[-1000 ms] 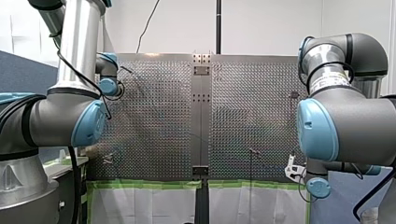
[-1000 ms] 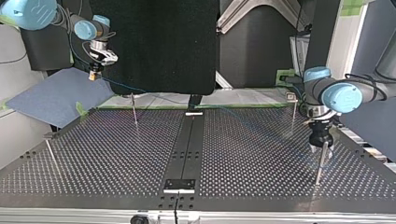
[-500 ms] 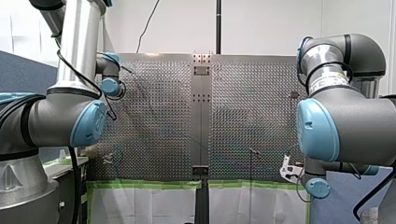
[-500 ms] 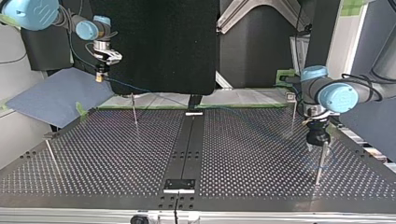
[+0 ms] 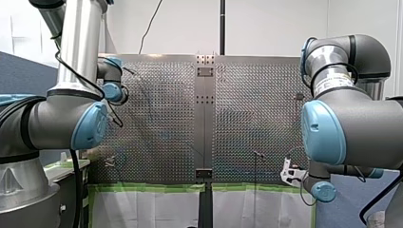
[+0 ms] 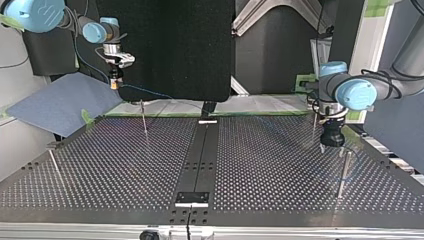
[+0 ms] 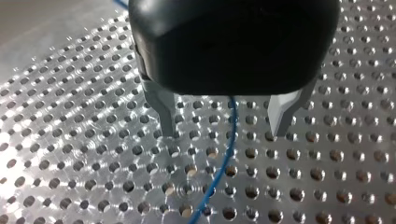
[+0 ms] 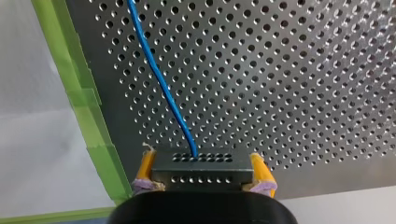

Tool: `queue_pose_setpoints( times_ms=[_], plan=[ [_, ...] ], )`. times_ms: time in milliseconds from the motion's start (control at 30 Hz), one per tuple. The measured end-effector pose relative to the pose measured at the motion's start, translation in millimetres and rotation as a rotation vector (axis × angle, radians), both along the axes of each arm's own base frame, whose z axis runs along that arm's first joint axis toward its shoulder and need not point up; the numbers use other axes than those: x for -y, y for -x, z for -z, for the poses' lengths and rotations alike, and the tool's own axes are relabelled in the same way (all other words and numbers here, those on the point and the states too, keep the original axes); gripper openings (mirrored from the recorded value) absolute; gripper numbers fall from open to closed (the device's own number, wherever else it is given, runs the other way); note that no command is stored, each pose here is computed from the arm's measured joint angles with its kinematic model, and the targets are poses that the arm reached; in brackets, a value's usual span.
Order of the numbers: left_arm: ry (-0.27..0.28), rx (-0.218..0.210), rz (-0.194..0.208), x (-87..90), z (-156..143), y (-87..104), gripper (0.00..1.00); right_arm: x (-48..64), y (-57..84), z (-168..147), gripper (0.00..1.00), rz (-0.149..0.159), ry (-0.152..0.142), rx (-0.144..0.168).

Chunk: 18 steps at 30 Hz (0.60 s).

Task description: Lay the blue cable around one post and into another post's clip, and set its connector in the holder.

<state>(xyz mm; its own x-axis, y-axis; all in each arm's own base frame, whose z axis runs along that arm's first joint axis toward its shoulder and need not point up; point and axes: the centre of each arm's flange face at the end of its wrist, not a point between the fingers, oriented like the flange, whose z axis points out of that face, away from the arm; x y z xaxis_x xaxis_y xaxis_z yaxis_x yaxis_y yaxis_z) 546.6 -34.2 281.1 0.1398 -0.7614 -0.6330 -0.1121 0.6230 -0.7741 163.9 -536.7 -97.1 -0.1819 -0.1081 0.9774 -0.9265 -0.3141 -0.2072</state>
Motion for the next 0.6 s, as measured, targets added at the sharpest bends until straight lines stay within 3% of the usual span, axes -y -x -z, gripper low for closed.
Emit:
queue_pose_setpoints(
  times_ms=[433, 600],
  plan=[
    [0.103, 0.092, -0.003, 2.0, 2, 31.8, 1.00, -1.3, -4.0, 0, 0.00, -0.011, 0.000, 0.000],
    [0.141, 0.120, -0.002, 2.1, 8, 35.9, 1.00, -1.7, -4.9, 0, 0.00, -0.013, -0.001, 0.000]
  ],
)
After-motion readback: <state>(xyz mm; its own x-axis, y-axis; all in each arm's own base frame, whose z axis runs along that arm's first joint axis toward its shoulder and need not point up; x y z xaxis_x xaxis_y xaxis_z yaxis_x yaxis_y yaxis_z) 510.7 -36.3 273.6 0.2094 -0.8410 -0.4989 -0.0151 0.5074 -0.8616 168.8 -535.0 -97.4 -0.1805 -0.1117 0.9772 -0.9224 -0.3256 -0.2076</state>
